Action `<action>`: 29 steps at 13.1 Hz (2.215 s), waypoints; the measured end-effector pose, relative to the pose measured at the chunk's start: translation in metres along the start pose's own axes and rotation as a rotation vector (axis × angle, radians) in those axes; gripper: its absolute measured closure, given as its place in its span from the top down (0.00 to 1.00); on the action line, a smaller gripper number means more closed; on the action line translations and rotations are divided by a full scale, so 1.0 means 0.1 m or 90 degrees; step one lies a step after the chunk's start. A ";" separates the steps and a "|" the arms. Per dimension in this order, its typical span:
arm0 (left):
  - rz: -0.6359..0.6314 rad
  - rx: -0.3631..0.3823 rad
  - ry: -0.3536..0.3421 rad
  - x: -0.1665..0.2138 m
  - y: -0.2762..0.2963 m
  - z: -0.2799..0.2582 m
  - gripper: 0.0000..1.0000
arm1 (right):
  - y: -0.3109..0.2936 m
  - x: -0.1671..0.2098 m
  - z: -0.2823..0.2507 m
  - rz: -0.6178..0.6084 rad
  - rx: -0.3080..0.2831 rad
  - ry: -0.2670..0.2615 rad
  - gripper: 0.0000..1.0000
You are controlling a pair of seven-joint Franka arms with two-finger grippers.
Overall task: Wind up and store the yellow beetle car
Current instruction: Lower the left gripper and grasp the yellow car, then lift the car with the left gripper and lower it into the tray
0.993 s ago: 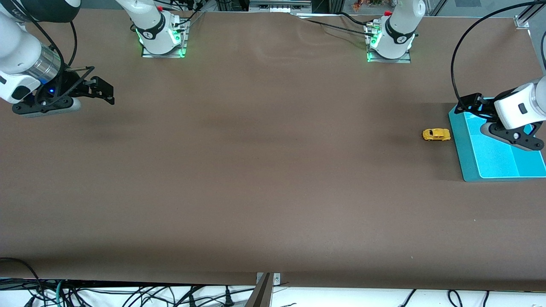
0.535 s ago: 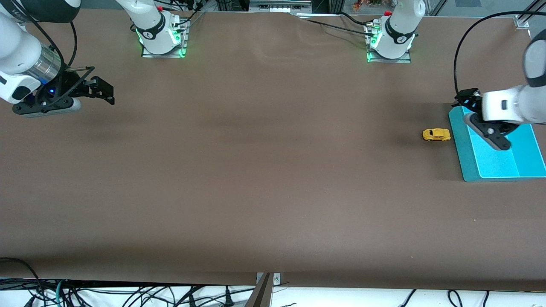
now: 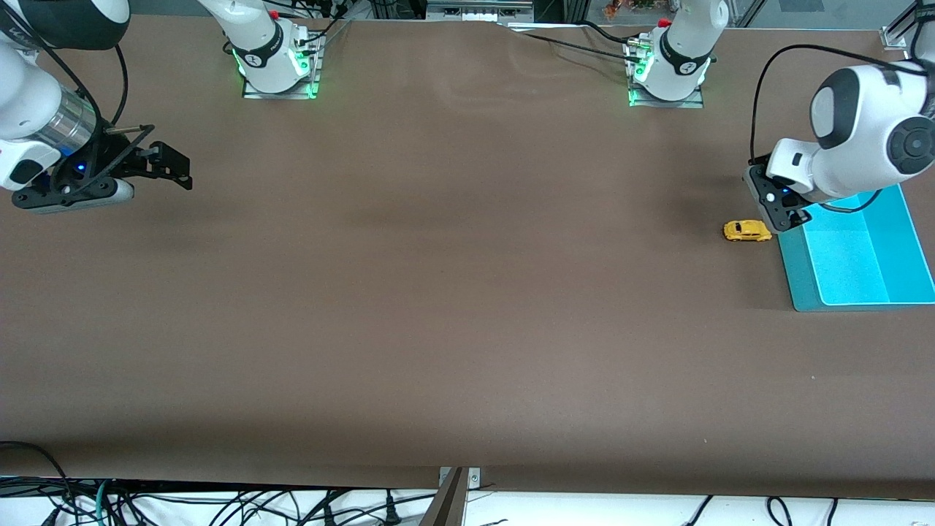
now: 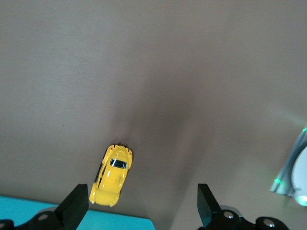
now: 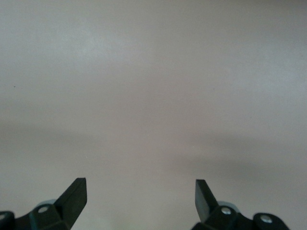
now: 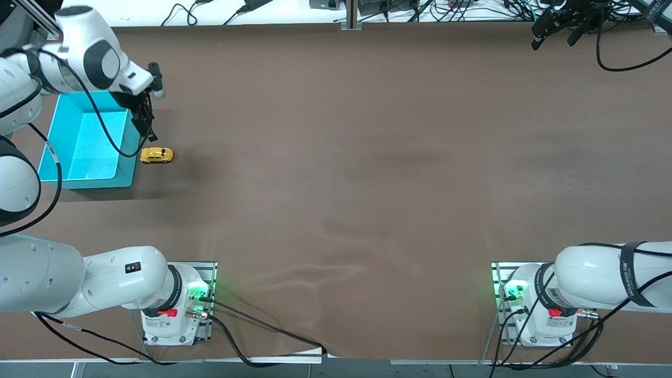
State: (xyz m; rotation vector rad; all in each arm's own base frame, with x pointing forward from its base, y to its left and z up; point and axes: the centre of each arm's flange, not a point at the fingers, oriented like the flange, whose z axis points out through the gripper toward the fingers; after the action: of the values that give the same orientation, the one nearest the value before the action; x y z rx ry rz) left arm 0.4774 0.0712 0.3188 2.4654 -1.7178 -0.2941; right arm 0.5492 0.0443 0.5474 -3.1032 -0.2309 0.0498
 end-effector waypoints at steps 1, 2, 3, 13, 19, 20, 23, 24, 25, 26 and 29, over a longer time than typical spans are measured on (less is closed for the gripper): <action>0.038 0.014 0.008 -0.08 -0.03 0.17 1.00 | 0.01 0.01 -0.01 0.000 0.000 0.001 1.00; 0.074 0.025 0.015 -0.18 -0.08 0.33 1.00 | 0.01 0.01 -0.01 0.001 0.000 0.002 1.00; 0.109 0.034 0.022 -0.32 -0.15 0.48 1.00 | 0.01 0.01 -0.01 0.001 0.000 0.001 1.00; 0.217 0.116 0.030 -0.62 -0.28 1.41 1.00 | 0.10 0.04 -0.12 0.010 0.000 0.017 1.00; 0.215 0.121 0.031 -0.64 -0.25 1.46 0.48 | 0.10 0.05 -0.14 0.010 -0.001 0.020 1.00; 0.216 0.124 0.031 -0.63 -0.25 1.45 0.48 | 0.11 0.05 -0.14 0.011 -0.001 0.020 1.00; 0.233 0.118 0.029 -0.47 -0.27 1.28 0.48 | 0.11 0.05 -0.14 0.011 -0.001 0.019 1.00; 0.233 0.100 0.027 -0.38 -0.29 1.15 0.48 | 0.11 0.05 -0.14 0.011 -0.001 0.018 1.00; 0.227 0.073 0.023 -0.30 -0.33 0.98 0.48 | 0.11 0.05 -0.14 0.011 -0.001 0.018 1.00; 0.219 0.048 0.017 -0.22 -0.38 0.78 0.48 | 0.11 0.05 -0.14 0.011 -0.001 0.018 1.00; 0.205 0.009 0.003 -0.02 -0.57 0.10 0.48 | 0.11 0.05 -0.14 0.011 -0.001 0.017 1.00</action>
State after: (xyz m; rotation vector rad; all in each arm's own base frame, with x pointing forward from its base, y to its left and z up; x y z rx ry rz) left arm 0.5269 0.0931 0.2976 2.1461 -2.0792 -0.2406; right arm 0.5557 0.0342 0.5608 -3.1047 -0.2045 0.0081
